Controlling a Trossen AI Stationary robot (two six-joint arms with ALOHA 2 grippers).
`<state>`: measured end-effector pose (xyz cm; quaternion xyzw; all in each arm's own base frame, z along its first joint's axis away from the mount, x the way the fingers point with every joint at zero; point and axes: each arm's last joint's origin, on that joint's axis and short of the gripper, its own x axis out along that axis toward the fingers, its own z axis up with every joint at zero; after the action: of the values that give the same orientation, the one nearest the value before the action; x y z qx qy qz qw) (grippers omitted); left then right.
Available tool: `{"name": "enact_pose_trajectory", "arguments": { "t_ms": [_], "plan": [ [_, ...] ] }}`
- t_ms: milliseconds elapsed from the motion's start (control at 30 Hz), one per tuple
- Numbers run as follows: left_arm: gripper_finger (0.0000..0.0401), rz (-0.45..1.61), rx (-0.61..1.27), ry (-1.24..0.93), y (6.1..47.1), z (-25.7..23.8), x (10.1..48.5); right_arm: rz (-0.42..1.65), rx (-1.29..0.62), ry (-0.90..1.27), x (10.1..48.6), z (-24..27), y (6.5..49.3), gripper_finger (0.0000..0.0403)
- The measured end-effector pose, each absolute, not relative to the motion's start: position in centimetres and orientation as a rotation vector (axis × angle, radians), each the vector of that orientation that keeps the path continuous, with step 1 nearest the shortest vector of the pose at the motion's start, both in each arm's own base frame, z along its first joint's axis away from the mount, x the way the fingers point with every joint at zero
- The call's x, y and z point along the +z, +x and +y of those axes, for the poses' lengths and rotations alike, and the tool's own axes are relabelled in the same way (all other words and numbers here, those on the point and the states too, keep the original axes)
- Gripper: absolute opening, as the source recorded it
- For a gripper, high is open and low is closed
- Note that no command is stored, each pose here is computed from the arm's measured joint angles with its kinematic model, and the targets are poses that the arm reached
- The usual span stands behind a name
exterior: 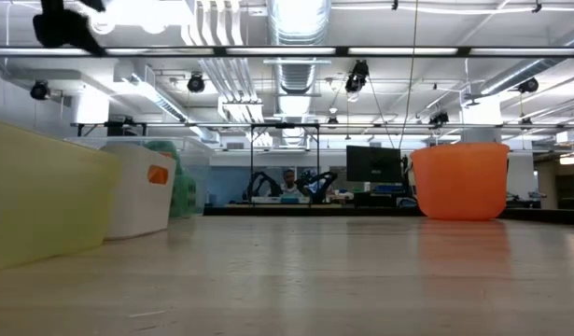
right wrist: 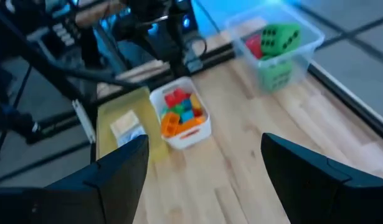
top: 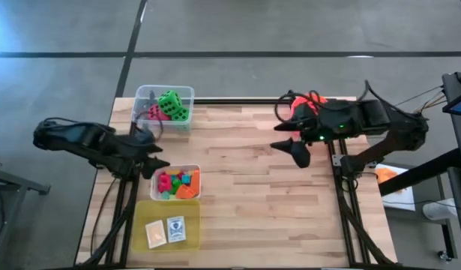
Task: Pick & Place Toys
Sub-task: Return to Home Position
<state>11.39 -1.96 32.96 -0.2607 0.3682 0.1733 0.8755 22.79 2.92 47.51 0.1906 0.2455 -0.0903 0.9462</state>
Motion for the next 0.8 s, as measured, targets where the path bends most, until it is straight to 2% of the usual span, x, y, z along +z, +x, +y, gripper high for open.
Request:
{"name": "enact_pose_trajectory", "arguments": {
  "t_ms": [133, 233, 333, 433, 600, 800],
  "plan": [
    [0.0341, 0.610, 0.340, -0.542, 10.7, -1.6, 34.7, 0.469, -0.216, 0.371, 46.6, 2.6, 21.6, 0.0302],
    [0.0341, 0.574, 0.363, -0.491, 10.7, -1.5, 34.5, 0.532, -0.250, 0.205, 45.7, 1.9, 20.0, 0.0302],
    [0.0341, 0.490, 0.325, -0.410, 10.8, -1.4, 34.5, 0.550, -0.243, 0.290, 44.7, 2.0, 18.6, 0.0302],
    [0.0342, 0.342, 0.242, -0.341, 10.6, -1.4, 34.4, 0.462, -0.172, 0.266, 43.8, 2.1, 18.3, 0.0302],
    [0.0342, 0.192, 0.129, -0.273, 9.6, -1.3, 32.2, 0.251, 0.123, 0.275, 42.3, 2.7, 17.4, 0.0302],
    [0.0342, 0.120, 0.089, -0.331, 9.0, -1.2, 27.8, 0.200, 0.042, 0.375, 37.9, 2.1, 14.9, 0.0302]
  ]
}}
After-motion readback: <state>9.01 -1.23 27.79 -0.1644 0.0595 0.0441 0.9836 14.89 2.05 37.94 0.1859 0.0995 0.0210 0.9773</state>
